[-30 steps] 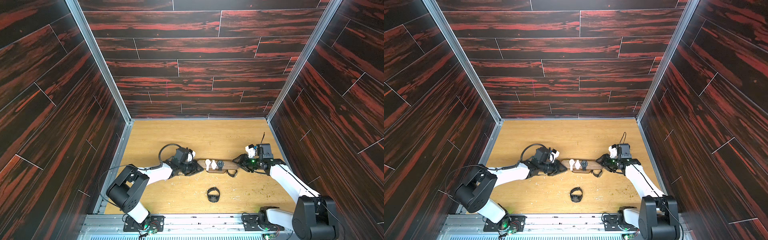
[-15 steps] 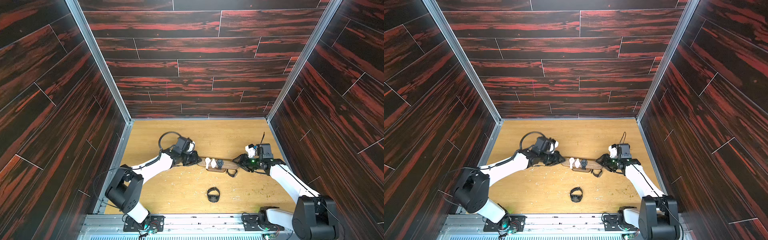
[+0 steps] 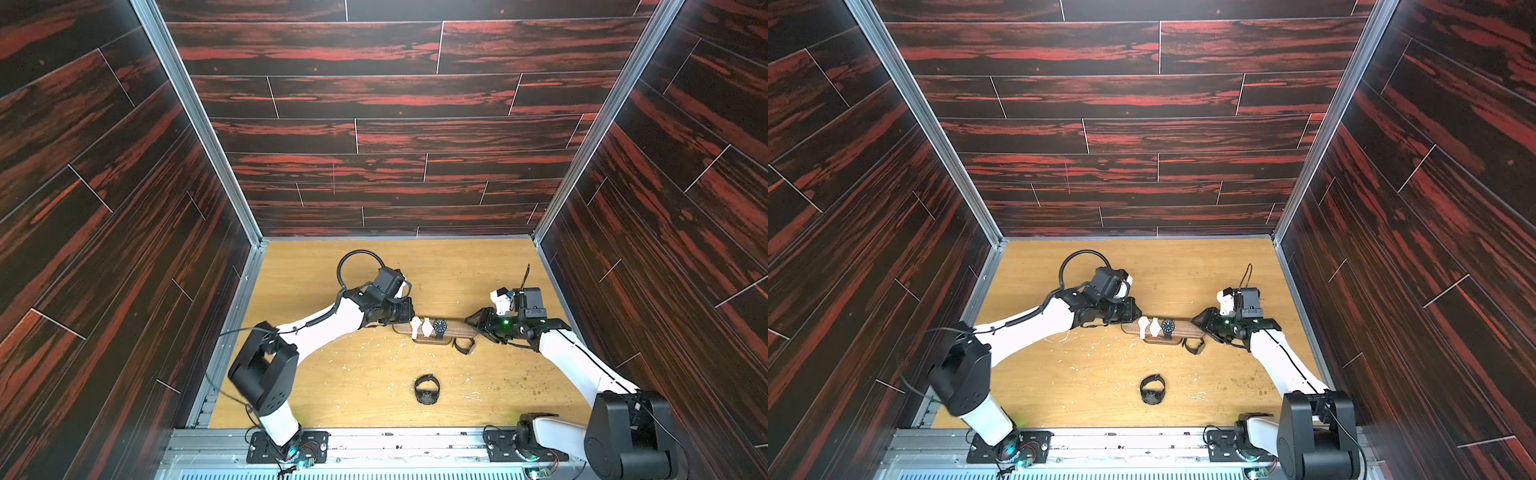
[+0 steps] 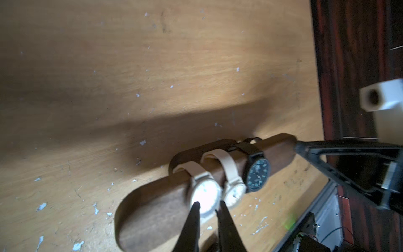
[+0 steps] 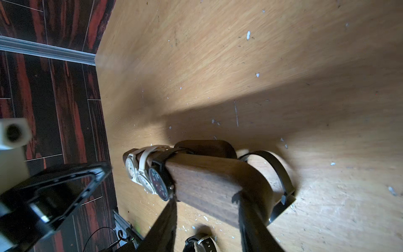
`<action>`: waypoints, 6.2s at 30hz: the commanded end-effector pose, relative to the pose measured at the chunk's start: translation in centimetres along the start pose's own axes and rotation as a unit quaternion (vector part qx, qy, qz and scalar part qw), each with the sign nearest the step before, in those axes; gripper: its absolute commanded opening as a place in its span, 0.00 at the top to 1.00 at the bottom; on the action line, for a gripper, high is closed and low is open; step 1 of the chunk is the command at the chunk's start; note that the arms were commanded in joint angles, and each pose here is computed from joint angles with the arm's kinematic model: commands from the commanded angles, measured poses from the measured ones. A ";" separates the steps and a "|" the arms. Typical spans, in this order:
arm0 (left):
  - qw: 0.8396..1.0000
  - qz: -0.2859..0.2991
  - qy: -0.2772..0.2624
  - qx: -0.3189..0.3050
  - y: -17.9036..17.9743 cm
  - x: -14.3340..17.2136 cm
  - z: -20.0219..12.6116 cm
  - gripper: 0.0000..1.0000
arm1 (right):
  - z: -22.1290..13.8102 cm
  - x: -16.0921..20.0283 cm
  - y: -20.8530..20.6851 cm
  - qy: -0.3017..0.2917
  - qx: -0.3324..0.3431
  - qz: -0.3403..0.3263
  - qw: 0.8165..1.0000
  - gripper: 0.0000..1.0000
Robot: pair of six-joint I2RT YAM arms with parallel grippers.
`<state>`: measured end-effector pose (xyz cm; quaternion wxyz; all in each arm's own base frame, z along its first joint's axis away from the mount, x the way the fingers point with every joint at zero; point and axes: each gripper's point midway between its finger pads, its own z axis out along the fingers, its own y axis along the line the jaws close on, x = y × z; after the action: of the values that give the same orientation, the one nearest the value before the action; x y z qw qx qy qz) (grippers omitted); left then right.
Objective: Place watch on stand
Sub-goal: Adjust the watch on the stand, then adjust the stand at the center of the board.
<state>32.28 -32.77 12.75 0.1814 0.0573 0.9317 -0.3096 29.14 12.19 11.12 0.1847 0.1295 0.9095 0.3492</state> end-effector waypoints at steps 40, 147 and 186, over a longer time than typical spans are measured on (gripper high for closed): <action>0.997 -0.024 0.021 0.076 -3.7 3.8 -0.9 0.82 | 0.0 0.8 -0.1 0.012 0.007 0.007 1.000 0.52; 0.994 -0.052 0.086 0.036 -1.1 13.0 -0.9 0.95 | 5.6 -3.9 5.7 0.015 0.080 -0.151 0.985 1.00; 0.999 -0.030 0.021 -0.031 3.0 4.9 -4.6 0.90 | -0.7 3.9 3.8 0.048 0.158 -0.209 0.964 0.78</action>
<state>26.32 -28.96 9.77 0.1137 0.0331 0.9517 -0.2831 28.05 15.43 13.08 0.2107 -0.0128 0.9596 0.1859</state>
